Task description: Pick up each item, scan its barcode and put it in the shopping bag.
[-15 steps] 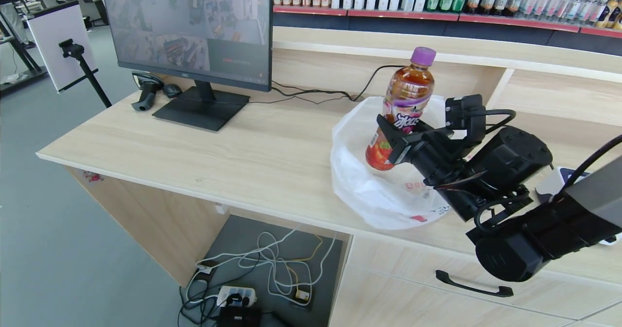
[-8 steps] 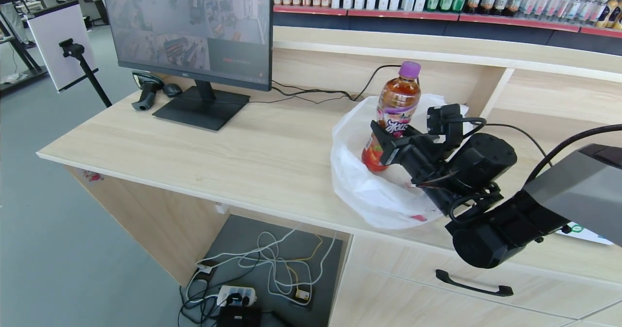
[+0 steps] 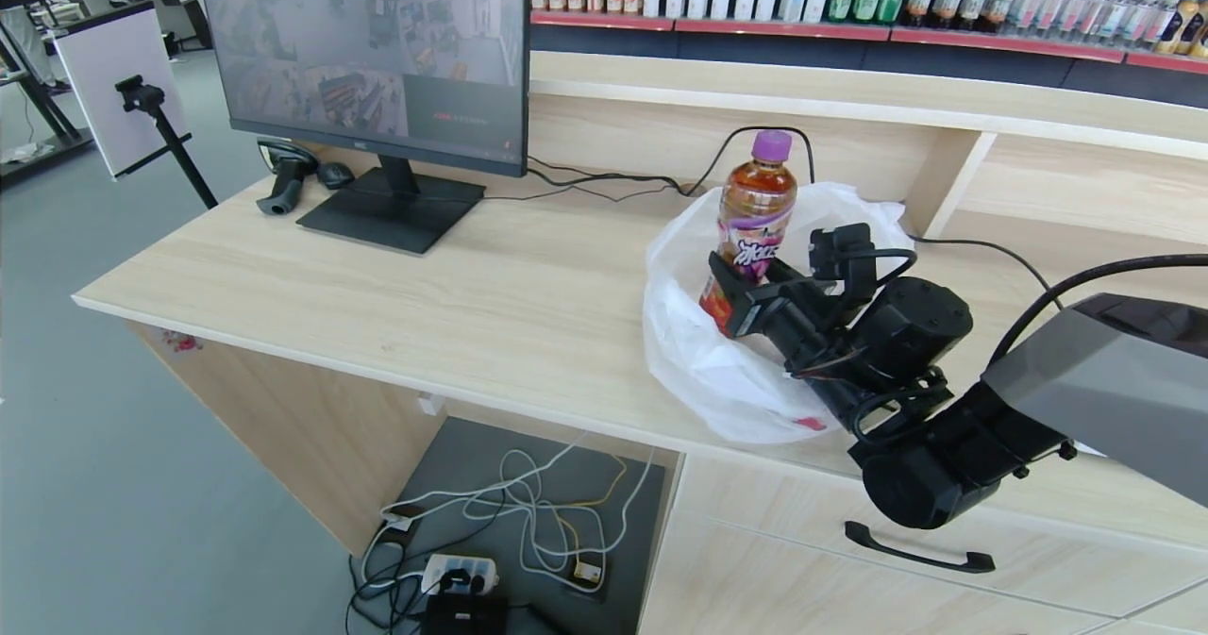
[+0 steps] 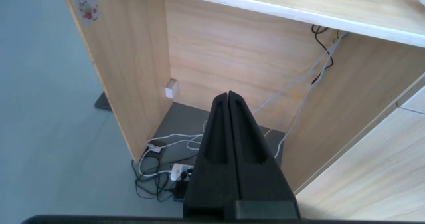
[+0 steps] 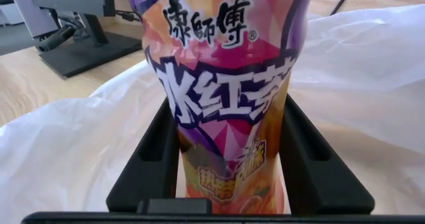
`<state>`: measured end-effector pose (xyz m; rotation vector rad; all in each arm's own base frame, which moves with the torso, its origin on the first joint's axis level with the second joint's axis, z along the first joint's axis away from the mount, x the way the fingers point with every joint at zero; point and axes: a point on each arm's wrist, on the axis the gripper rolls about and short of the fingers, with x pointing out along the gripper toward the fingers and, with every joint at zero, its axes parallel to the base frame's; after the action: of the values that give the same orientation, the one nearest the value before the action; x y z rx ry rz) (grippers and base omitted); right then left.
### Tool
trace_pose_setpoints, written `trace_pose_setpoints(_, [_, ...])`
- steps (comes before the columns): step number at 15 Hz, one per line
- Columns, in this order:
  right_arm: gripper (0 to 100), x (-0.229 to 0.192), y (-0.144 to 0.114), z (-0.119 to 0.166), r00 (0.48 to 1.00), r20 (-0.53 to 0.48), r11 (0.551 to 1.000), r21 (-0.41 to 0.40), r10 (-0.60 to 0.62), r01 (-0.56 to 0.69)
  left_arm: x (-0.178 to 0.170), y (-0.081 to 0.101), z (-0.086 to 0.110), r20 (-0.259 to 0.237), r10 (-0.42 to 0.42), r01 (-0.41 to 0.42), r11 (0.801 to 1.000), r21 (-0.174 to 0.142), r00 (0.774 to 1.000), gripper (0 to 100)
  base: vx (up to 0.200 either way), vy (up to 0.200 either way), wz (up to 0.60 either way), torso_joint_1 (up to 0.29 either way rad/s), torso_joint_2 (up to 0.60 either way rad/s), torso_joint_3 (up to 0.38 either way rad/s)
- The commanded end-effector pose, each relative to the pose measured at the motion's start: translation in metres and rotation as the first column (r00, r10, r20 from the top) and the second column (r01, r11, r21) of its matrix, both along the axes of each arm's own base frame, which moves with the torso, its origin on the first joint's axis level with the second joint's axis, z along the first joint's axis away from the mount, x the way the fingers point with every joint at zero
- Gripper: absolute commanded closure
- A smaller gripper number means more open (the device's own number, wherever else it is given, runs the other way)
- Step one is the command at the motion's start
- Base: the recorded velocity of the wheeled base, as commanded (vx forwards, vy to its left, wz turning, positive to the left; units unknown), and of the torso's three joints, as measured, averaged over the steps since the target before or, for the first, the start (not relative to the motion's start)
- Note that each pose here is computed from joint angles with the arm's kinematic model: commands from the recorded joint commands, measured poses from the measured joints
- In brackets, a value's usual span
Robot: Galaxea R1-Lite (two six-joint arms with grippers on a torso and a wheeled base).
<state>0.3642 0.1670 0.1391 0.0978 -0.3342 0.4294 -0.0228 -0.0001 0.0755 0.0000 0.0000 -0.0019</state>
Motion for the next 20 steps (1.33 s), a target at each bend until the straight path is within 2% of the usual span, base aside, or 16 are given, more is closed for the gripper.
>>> trace_pose_setpoints(1, [100, 0.001, 0.001, -0.003, 1.0, -0.011, 1.0, -0.005, 0.002, -0.002, 0.0, 0.0, 0.0, 0.0, 0.0, 0.0, 1.0, 0.0, 1.0, 100, 0.0, 0.0, 0.0, 0.0, 0.0, 0.0])
trace_pose_setpoints(6, [100, -0.003, 0.006, -0.007, 1.0, -0.027, 1.0, -0.007, 0.017, -0.017, 0.0, 0.0, 0.0, 0.0, 0.0, 0.0, 1.0, 0.0, 1.0, 100, 0.0, 0.0, 0.0, 0.0, 0.0, 0.0])
trace_pose_setpoints(7, [0, -0.003, 0.006, -0.007, 1.0, -0.027, 1.0, -0.007, 0.017, -0.017, 0.0, 0.0, 0.0, 0.0, 0.0, 0.0, 1.0, 0.0, 1.0, 100, 0.0, 0.0, 0.0, 0.0, 0.0, 0.0])
trace_pose_setpoints(9, [0, -0.007, 0.015, -0.007, 0.999, -0.027, 0.999, -0.006, 0.038, -0.039, 0.0, 0.0, 0.0, 0.0, 0.0, 0.0, 1.0, 0.003, 1.0, 100, 0.0, 0.0, 0.0, 0.0, 0.0, 0.0])
trace_pose_setpoints(14, [0, -0.012, 0.013, -0.001, 0.999, -0.021, 0.999, 0.004, 0.041, -0.041, 0.0, 0.0, 0.0, 0.0, 0.0, 0.0, 1.0, 0.0, 1.0, 100, 0.0, 0.0, 0.0, 0.0, 0.0, 0.0])
trace_pose_setpoints(20, [0, -0.038, 0.006, 0.028, 0.998, 0.019, 0.998, 0.022, 0.056, -0.056, 0.0, 0.0, 0.0, 0.0, 0.0, 0.0, 1.0, 0.0, 1.0, 100, 0.0, 0.0, 0.0, 0.0, 0.0, 0.0])
